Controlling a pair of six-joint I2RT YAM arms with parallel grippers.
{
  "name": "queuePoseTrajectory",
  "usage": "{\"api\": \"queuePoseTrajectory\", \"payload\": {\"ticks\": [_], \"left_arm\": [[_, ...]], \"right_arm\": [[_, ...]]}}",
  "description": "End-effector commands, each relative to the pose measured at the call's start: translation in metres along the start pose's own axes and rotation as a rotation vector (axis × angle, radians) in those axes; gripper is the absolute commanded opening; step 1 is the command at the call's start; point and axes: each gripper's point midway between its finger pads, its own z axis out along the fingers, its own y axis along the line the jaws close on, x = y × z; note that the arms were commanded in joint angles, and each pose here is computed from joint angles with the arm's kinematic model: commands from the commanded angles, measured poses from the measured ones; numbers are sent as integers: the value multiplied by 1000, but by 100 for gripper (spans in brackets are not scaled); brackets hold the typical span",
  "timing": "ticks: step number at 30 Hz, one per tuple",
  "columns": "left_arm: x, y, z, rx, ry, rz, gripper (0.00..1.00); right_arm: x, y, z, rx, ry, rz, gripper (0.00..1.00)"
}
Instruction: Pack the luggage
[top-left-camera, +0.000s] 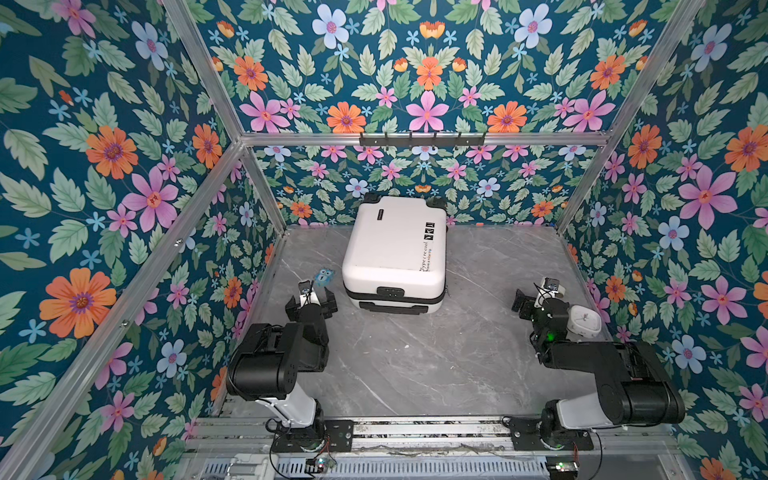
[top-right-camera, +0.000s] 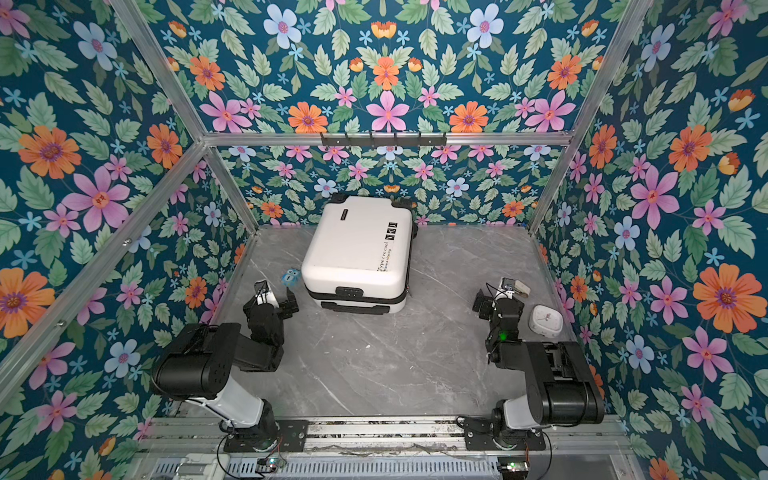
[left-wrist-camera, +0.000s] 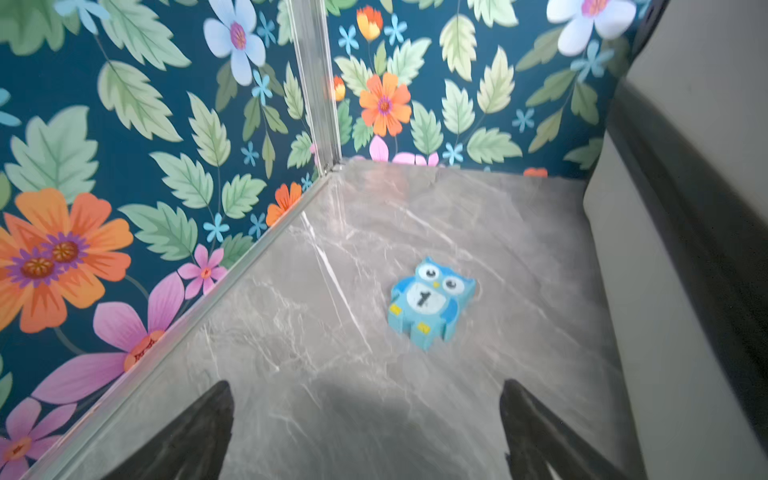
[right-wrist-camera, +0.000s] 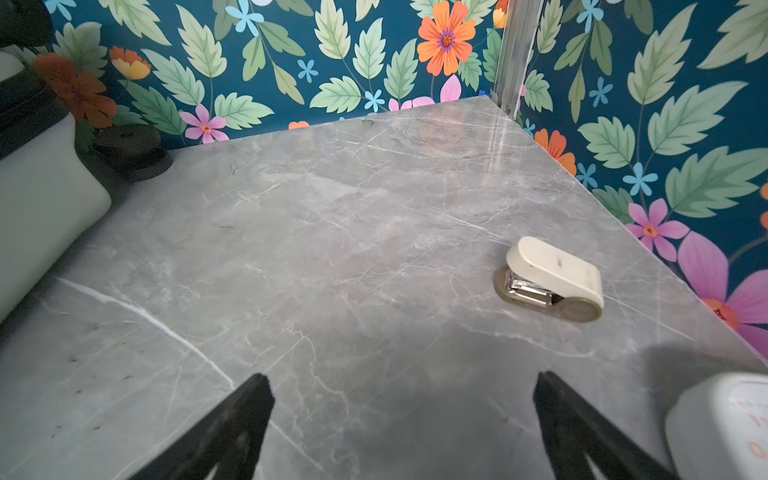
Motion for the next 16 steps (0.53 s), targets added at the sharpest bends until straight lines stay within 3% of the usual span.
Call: {"api": "queuePoseTrajectory", "payload": {"ticks": [1, 16], "left_arm": [[-8, -7, 1, 42, -33, -20, 100], [-8, -6, 0, 41, -32, -16, 100]], "right_arm": [[-9, -2, -1, 15, -28, 13, 99], [-6, 5, 2, -20, -6, -2, 99]]}}
